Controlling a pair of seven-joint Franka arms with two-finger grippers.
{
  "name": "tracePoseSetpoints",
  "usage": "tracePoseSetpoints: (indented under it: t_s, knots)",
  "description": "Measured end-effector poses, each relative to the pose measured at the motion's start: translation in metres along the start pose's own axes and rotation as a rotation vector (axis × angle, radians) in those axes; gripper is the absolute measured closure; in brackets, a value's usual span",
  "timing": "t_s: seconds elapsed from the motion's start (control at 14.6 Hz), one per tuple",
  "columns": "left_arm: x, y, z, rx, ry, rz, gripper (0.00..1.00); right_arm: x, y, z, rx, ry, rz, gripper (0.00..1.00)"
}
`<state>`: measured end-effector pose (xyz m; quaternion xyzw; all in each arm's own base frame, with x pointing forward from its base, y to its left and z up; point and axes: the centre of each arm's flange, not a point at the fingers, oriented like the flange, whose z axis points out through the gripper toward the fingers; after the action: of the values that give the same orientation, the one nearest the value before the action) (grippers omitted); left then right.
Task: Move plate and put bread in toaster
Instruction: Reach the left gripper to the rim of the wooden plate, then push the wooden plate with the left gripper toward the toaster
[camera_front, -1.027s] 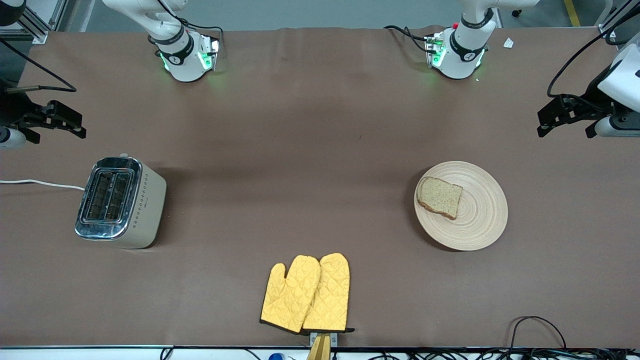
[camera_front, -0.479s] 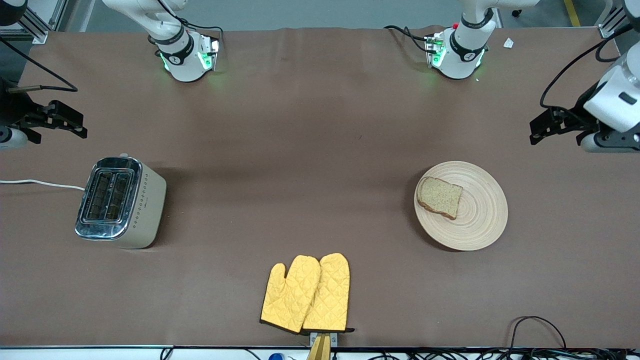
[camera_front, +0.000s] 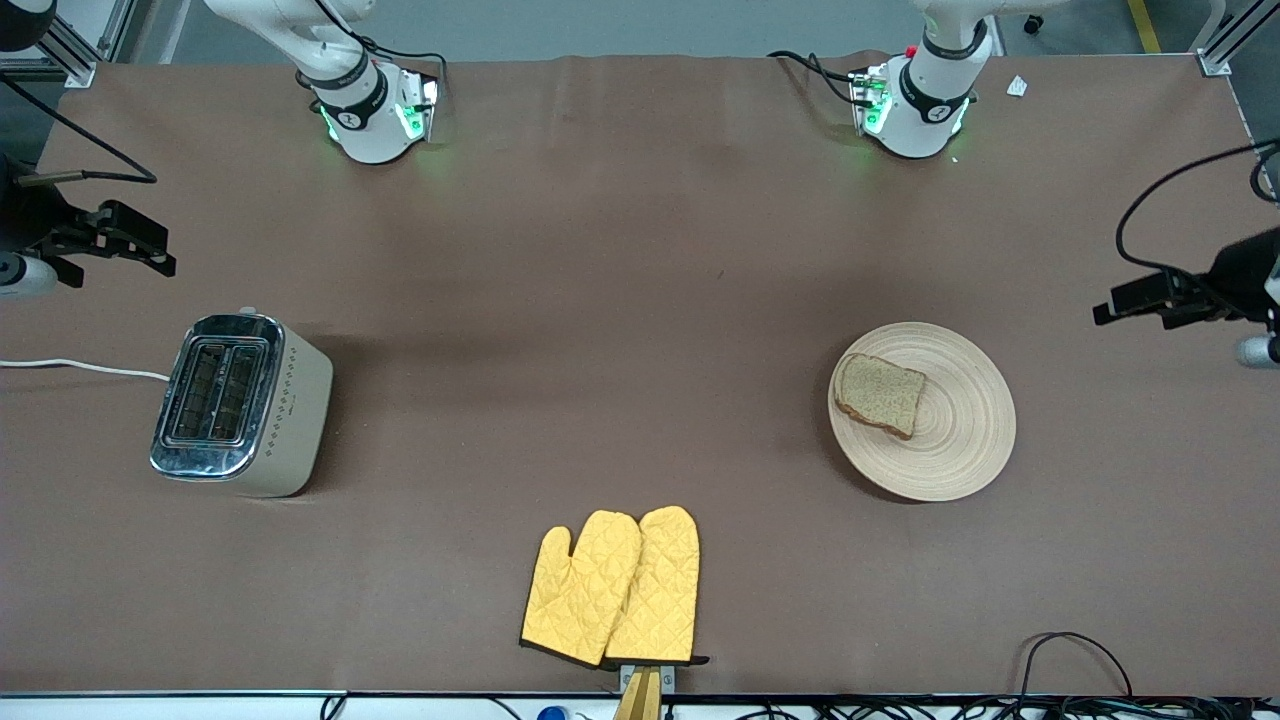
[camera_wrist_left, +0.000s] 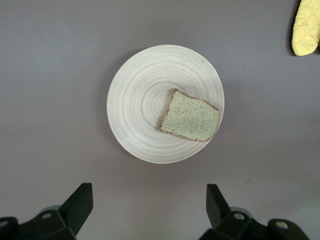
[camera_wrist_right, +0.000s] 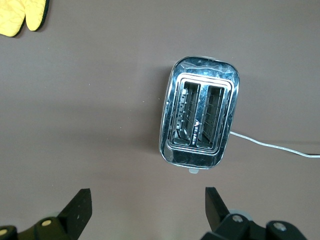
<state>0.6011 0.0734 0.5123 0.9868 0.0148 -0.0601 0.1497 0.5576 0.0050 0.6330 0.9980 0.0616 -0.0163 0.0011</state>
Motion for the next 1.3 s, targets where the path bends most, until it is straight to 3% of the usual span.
tracePoseSetpoints:
  t_s: [0.14,0.48,0.96,1.3]
  knots:
    - [0.018,-0.05,0.042,-0.093,-0.05,-0.018,0.0,0.0,0.0,0.0,0.0,0.0,0.0,0.0]
    - [0.049,-0.116,0.151,-0.232,-0.135,0.005,0.0,0.0,0.0,0.0,0.0,0.0,-0.001,0.0]
    - [0.064,-0.183,0.256,-0.339,-0.097,0.069,0.0,0.0,-0.002,0.0,0.0,-0.001,-0.003,0.0]
    - [0.067,-0.181,0.29,-0.413,-0.096,0.073,0.0,0.0,-0.002,0.0,0.0,-0.001,-0.004,0.0]
